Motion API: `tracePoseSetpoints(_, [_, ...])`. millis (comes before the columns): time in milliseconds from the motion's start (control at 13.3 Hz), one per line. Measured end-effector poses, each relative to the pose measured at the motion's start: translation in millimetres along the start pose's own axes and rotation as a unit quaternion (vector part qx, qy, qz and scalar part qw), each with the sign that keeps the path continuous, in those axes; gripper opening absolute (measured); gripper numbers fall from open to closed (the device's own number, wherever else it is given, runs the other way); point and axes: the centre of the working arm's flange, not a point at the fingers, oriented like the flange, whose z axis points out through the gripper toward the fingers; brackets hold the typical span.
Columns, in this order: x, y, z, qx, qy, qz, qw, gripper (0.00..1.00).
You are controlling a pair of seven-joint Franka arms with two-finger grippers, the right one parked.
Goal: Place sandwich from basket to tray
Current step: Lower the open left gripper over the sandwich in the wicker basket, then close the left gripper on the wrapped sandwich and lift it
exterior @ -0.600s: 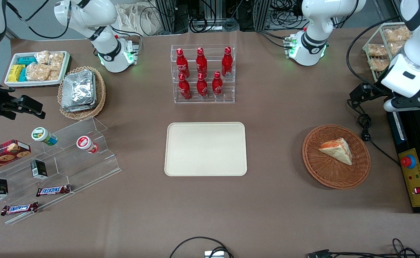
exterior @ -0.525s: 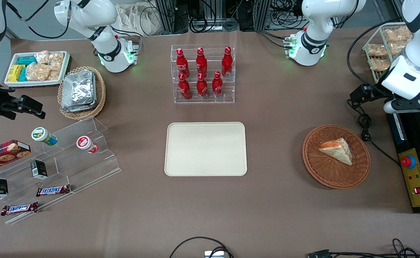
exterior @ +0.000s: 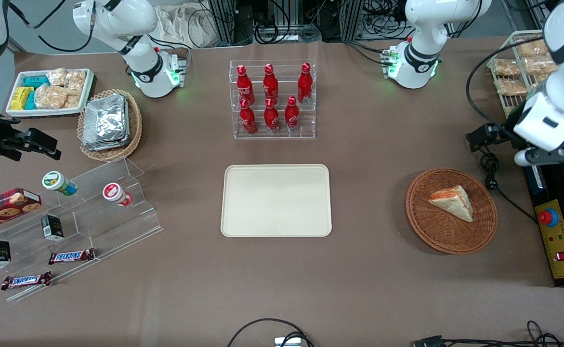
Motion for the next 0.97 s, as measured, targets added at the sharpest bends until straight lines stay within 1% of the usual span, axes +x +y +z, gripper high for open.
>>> tracePoseSetpoints(150, [19,-3,45,-0.003,-0.003,-0.078,0.9969,1.0])
tracePoseSetpoints(300, [32,-27,86,-0.006,-0.002,-0.155,0.9879,1.0])
tracePoseSetpoints(375, [35,-41,102,-0.008,0.003,-0.183,0.9831,1.0])
tracePoseSetpoints(450, [36,-51,118,-0.012,0.011,-0.223,0.9746,1.0])
tracePoseSetpoints(525, [37,-58,133,-0.017,0.02,-0.28,0.9596,1.0])
tracePoseSetpoints(600, [38,-60,153,-0.023,0.03,-0.333,0.9422,1.0])
tracePoseSetpoints(675, [39,-60,176,-0.029,0.037,-0.373,0.9268,1.0])
tracePoseSetpoints(750, [40,-58,201,-0.034,0.04,-0.398,0.9157,1.0])
tracePoseSetpoints(825, [41,-57,224,-0.039,0.043,-0.413,0.9088,1.0])
tracePoseSetpoints(900, [42,-57,244,-0.041,0.044,-0.422,0.9044,1.0])
tracePoseSetpoints(975, [43,-56,259,-0.041,0.042,-0.426,0.9026,1.0])
